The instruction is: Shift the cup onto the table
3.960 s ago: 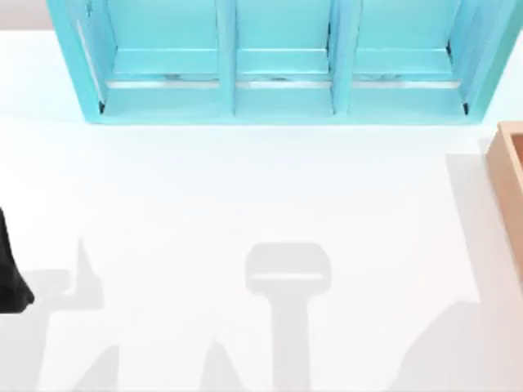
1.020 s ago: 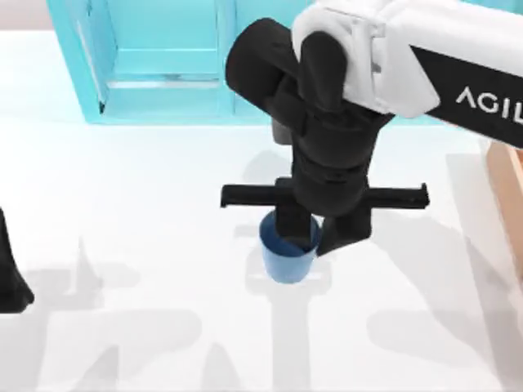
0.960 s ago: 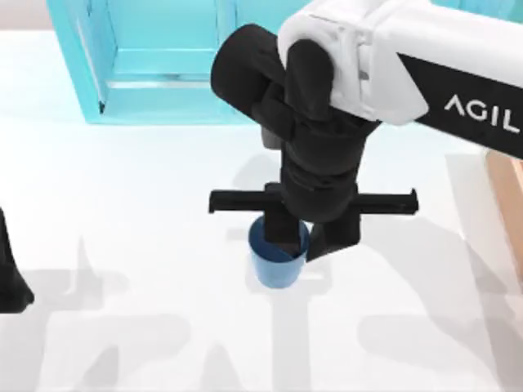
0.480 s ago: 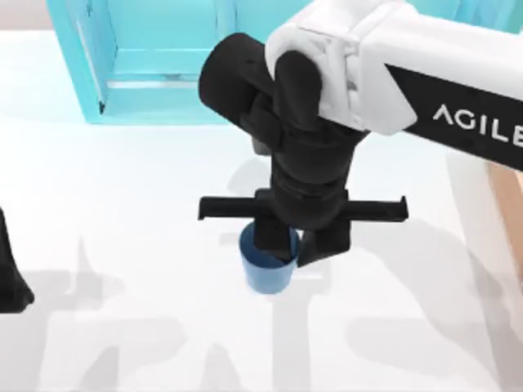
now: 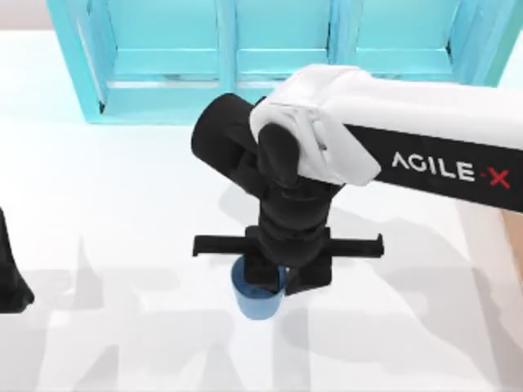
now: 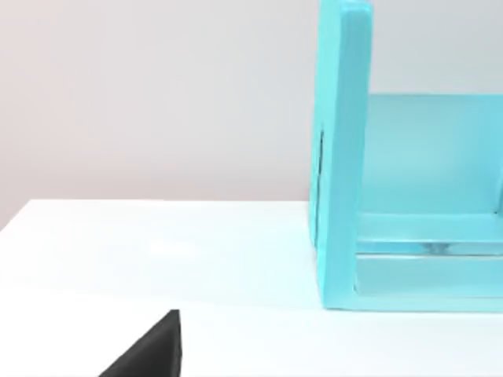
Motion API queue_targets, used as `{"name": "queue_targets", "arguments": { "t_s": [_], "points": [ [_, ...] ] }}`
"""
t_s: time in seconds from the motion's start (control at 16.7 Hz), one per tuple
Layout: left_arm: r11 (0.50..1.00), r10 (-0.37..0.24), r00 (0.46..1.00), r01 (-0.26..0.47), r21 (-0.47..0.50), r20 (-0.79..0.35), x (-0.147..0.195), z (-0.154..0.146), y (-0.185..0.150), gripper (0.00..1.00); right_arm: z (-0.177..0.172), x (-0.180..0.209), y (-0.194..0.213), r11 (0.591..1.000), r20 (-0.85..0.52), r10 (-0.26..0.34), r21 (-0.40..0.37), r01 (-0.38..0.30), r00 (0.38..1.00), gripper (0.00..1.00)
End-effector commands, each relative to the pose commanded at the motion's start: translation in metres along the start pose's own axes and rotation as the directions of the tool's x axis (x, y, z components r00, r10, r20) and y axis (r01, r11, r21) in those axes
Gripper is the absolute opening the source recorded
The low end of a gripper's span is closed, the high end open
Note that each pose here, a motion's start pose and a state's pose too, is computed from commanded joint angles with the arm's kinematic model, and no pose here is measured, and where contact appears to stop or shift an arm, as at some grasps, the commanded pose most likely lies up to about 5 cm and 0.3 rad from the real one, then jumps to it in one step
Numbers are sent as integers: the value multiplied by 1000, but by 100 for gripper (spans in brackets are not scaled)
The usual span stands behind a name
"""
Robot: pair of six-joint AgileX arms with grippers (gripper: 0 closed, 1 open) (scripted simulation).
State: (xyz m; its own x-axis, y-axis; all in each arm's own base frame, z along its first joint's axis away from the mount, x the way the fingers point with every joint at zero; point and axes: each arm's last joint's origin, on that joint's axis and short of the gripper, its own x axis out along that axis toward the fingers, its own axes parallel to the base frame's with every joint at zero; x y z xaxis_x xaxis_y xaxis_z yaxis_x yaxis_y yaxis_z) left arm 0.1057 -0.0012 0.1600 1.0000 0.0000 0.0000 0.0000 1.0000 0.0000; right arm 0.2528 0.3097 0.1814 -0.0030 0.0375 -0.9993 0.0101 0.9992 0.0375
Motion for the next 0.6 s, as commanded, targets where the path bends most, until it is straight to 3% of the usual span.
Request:
{"name": "queue_targets", "arguments": {
  "t_s": [0.18, 0.6],
  "points": [
    [1000, 0, 1000, 0, 0, 0, 0, 0, 0, 100, 0, 0, 0, 1000, 0, 0, 0, 0, 1000, 0],
    [1000, 0, 1000, 0, 0, 0, 0, 0, 0, 100, 0, 0, 0, 1000, 0, 0, 0, 0, 1000, 53]
  ]
}}
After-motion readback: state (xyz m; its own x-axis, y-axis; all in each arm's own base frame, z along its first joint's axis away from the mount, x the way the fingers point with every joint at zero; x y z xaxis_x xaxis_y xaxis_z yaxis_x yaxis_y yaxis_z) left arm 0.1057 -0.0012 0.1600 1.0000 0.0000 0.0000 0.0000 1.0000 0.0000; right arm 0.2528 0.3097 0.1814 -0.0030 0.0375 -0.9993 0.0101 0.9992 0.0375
